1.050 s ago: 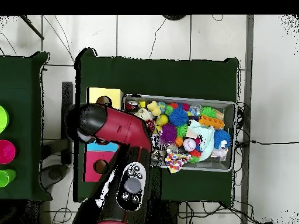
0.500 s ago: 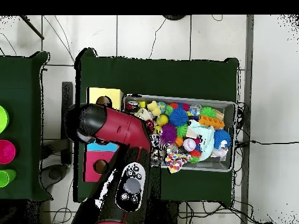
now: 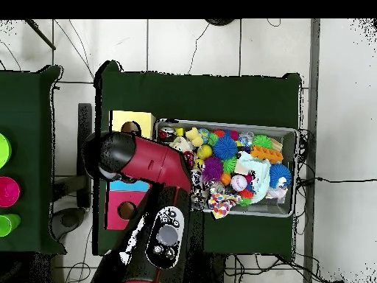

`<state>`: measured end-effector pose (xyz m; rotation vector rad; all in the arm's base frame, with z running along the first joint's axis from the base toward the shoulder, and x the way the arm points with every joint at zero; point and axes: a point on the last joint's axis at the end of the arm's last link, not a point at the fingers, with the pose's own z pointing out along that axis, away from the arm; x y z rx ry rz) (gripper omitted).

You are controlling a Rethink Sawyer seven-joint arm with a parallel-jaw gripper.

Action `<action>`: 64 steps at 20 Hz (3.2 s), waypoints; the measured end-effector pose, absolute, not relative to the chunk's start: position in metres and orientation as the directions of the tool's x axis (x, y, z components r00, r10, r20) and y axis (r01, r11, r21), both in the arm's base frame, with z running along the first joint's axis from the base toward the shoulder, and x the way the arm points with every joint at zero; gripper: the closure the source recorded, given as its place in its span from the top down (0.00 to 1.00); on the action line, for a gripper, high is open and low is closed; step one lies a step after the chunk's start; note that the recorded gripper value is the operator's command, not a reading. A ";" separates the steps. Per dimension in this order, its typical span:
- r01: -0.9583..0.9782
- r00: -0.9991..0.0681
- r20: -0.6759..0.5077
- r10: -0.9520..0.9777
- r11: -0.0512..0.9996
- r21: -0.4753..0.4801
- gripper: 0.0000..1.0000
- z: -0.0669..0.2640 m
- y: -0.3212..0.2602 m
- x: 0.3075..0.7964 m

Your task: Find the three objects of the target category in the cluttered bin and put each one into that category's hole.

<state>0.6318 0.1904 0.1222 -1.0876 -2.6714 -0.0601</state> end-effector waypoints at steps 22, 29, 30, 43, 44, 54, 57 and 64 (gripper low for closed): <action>0.705 -0.672 0.236 0.702 0.704 -0.089 1.00 0.117 0.147 0.634; 0.751 -0.615 0.212 0.759 0.646 -0.135 1.00 0.109 0.051 0.638; 0.757 -0.607 0.209 0.766 0.638 -0.140 1.00 0.108 0.039 0.638; 0.818 -0.535 0.134 0.834 0.551 -0.165 1.00 0.056 -0.114 0.619; 0.816 -0.537 0.133 0.833 0.553 -0.166 1.00 0.046 -0.124 0.615; 0.769 -0.600 0.154 0.785 0.619 -0.162 1.00 -0.005 -0.149 0.611; 0.745 -0.634 0.147 0.759 0.651 -0.149 1.00 -0.021 -0.155 0.620; 0.690 -0.700 0.117 0.705 0.709 -0.142 1.00 -0.018 -0.167 0.641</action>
